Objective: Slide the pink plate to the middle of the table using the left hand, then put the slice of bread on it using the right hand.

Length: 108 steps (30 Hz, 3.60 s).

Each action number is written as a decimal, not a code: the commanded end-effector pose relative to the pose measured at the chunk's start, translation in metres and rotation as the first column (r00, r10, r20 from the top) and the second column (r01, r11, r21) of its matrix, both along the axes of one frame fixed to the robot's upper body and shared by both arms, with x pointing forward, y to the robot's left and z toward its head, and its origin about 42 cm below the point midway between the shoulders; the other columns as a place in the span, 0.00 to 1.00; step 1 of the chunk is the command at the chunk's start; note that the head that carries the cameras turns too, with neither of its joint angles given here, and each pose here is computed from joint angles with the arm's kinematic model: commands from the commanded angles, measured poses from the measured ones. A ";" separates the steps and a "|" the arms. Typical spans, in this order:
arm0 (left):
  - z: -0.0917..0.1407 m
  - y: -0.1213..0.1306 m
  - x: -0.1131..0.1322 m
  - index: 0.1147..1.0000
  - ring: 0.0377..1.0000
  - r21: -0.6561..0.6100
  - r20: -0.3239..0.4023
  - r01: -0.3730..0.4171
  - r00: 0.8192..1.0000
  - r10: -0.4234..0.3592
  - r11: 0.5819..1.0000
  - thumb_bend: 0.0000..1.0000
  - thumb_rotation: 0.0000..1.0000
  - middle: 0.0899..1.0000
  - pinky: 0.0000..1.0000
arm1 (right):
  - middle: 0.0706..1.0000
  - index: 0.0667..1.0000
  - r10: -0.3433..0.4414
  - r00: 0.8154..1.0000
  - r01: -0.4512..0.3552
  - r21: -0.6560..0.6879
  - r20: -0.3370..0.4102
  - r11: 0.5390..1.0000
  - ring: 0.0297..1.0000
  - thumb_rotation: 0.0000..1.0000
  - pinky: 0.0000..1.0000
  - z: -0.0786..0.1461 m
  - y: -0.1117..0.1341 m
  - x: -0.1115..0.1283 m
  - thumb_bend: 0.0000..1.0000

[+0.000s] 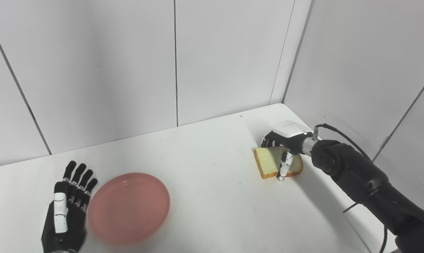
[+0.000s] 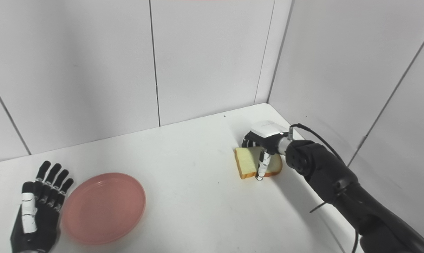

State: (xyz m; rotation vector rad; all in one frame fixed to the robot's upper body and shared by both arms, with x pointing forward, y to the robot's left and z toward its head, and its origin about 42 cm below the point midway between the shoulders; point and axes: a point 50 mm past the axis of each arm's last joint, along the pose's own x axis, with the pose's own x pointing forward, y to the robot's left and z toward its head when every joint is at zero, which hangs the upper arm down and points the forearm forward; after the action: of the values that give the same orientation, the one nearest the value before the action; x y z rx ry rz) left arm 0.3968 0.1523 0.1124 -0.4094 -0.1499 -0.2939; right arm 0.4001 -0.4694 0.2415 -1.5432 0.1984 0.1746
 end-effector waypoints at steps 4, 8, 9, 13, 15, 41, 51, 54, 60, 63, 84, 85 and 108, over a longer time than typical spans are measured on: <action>-0.036 0.001 -0.023 0.92 0.93 -0.019 -0.113 -0.015 0.993 0.013 1.000 0.77 0.77 0.94 0.93 | 0.42 0.46 0.058 0.991 -0.058 -0.007 0.118 0.998 0.37 0.00 0.31 0.031 0.008 0.002 0.53; -0.036 -0.001 -0.024 0.92 0.93 -0.016 -0.107 -0.007 0.994 0.006 1.000 0.76 0.78 0.94 0.93 | 0.42 0.47 0.087 0.984 -0.088 -0.001 0.156 0.996 0.38 0.00 0.32 0.040 0.013 0.002 0.53; -0.037 -0.001 -0.024 0.92 0.93 -0.015 -0.106 -0.007 0.994 0.005 1.000 0.76 0.78 0.94 0.93 | 0.42 0.47 0.099 0.980 -0.101 0.004 0.175 0.995 0.38 0.00 0.33 0.044 0.016 0.002 0.53; -0.037 -0.003 -0.025 0.91 0.92 -0.013 -0.105 -0.008 0.994 0.006 1.000 0.76 0.78 0.93 0.91 | 0.41 0.47 0.130 0.964 -0.138 0.020 0.231 0.990 0.36 0.00 0.31 0.057 0.024 0.000 0.53; -0.037 -0.004 -0.025 0.91 0.92 -0.008 -0.101 -0.003 0.995 0.003 1.000 0.76 0.79 0.93 0.91 | 0.41 0.47 0.159 0.948 -0.172 0.022 0.274 0.985 0.36 0.00 0.31 0.067 0.032 -0.002 0.53; -0.027 -0.032 -0.031 0.96 0.97 0.060 -0.106 -0.012 0.994 0.019 0.998 0.76 0.85 0.97 0.98 | 0.38 0.47 0.320 0.829 -0.459 0.231 0.458 0.858 0.32 0.00 0.26 0.094 0.150 0.011 0.53; -0.028 -0.049 -0.028 0.97 0.98 0.083 -0.103 -0.018 0.994 0.026 0.996 0.71 0.90 0.99 1.00 | 0.38 0.48 0.396 0.801 -0.555 0.310 0.449 0.772 0.32 0.00 0.27 0.072 0.194 0.021 0.53; -0.030 -0.053 -0.027 0.97 0.98 0.076 -0.107 -0.018 0.994 0.026 0.997 0.71 0.90 0.99 1.00 | 0.38 0.47 0.425 0.793 -0.579 0.321 0.437 0.750 0.32 0.00 0.28 0.065 0.212 0.021 0.53; -0.030 -0.061 -0.026 0.94 0.98 0.046 -0.118 -0.029 0.992 0.035 0.999 0.71 0.87 0.97 1.00 | 0.37 0.47 0.502 0.763 -0.636 0.333 0.408 0.696 0.30 0.00 0.25 0.055 0.244 0.019 0.53; -0.030 -0.064 -0.026 0.93 0.97 0.037 -0.124 -0.039 0.991 0.043 0.999 0.72 0.85 0.96 1.00 | 0.38 0.47 0.523 0.749 -0.656 0.338 0.407 0.675 0.30 0.00 0.25 0.052 0.253 0.018 0.53; -0.026 -0.074 -0.026 0.95 0.97 0.055 -0.092 -0.039 0.995 0.044 0.998 0.66 0.90 0.96 0.99 | 0.42 0.47 0.605 0.747 -0.664 0.303 0.274 0.683 0.38 0.00 0.34 0.012 0.293 0.032 0.53; -0.026 -0.074 -0.026 0.95 0.97 0.051 -0.094 -0.038 0.995 0.043 0.998 0.66 0.90 0.96 0.99 | 0.42 0.47 0.603 0.753 -0.658 0.305 0.265 0.688 0.38 0.00 0.34 0.008 0.293 0.034 0.53; -0.025 -0.071 -0.027 0.94 0.97 0.054 -0.096 -0.036 0.995 0.041 0.998 0.68 0.89 0.96 0.99 | 0.69 0.69 0.634 0.725 -0.680 0.136 0.271 0.720 0.64 0.14 0.58 -0.018 0.283 0.040 0.73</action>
State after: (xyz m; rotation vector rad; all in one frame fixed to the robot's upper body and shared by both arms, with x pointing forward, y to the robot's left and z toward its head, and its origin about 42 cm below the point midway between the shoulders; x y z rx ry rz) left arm 0.3881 0.0839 0.1131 -0.3515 -0.1275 -0.2423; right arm 0.4352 -0.1820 0.2082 -1.2967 -0.4929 0.6031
